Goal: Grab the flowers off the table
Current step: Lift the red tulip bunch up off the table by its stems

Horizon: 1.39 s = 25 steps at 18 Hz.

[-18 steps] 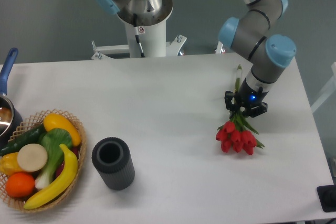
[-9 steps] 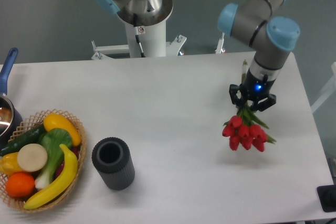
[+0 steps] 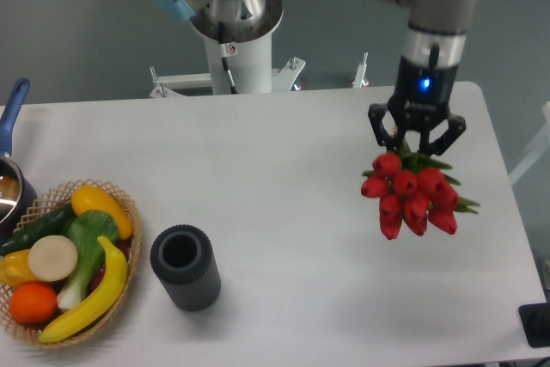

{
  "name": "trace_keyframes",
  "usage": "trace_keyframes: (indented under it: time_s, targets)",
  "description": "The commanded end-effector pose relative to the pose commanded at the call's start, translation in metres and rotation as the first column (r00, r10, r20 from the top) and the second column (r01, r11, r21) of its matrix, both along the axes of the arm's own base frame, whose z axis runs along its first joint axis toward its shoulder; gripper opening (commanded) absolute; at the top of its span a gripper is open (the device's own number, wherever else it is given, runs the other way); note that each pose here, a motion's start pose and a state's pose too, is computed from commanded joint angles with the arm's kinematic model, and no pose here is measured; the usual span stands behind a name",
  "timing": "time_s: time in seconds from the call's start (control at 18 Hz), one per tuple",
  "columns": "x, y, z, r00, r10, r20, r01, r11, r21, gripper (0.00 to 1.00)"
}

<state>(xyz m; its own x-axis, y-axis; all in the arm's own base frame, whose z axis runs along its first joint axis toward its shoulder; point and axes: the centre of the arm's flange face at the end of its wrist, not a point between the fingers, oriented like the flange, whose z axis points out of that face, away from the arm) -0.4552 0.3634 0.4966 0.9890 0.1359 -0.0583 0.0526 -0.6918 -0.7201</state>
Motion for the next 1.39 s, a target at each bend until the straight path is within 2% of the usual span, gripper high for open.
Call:
trace_keyframes:
  time_s: [0.22,0.5,0.78,1.39]
  targets:
    - [0.019,0.018,0.028,0.995,-0.095,0.035,0.087,0.981,0.174,0.36]
    - [0.023,0.024,0.034,0.981,-0.175,0.078,0.143,0.941,0.305,0.36]
    - [0.024,0.024,0.024,0.979,-0.180,0.097,0.142,0.940,0.310,0.36]
    - [0.023,0.021,0.032,0.976,-0.192,0.101,0.146,0.926,0.349,0.36]
